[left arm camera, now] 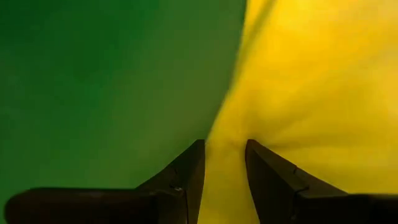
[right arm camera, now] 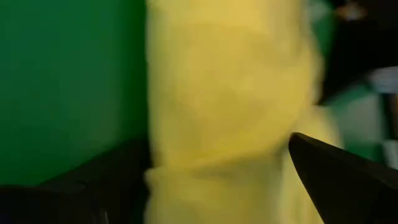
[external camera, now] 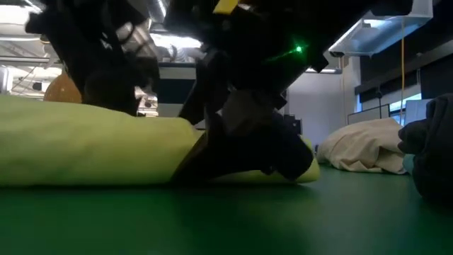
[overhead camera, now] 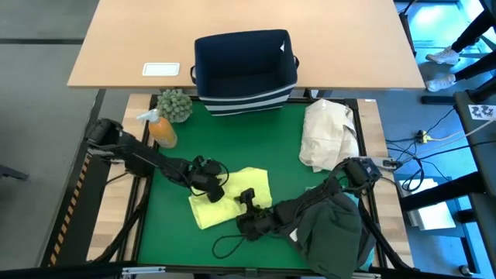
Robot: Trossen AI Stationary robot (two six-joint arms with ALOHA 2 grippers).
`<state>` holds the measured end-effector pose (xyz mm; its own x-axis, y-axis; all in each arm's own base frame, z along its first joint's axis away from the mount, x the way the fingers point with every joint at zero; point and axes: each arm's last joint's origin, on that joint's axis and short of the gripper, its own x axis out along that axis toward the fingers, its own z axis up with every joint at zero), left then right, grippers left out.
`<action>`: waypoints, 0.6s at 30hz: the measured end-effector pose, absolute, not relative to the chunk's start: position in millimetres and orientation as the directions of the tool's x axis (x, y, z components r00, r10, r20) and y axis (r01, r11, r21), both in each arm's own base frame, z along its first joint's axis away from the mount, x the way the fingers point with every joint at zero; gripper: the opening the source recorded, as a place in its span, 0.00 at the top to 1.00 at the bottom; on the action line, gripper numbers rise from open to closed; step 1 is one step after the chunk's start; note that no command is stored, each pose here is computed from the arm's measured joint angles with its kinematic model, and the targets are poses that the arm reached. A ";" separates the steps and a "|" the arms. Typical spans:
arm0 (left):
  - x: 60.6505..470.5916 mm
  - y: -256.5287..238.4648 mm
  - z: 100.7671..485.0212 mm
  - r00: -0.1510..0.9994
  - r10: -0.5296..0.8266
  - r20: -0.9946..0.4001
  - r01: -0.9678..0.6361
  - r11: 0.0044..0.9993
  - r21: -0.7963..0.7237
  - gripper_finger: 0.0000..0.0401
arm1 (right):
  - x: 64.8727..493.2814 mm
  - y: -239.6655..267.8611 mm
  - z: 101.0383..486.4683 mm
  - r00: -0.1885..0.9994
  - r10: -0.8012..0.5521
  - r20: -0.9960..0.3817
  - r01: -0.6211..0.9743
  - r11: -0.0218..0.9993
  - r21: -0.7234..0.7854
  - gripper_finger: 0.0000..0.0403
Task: Fold laundry
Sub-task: Put the yellow shirt into the laundry bin
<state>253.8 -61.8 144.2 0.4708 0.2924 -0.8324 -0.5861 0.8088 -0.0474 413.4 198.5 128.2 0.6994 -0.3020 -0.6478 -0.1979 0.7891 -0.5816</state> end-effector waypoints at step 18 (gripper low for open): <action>269.7 -72.9 124.8 0.503 0.092 -0.859 -0.468 0.865 -0.181 0.73 | 428.0 164.4 106.5 0.622 -0.443 -0.646 -0.136 0.751 -0.646 0.37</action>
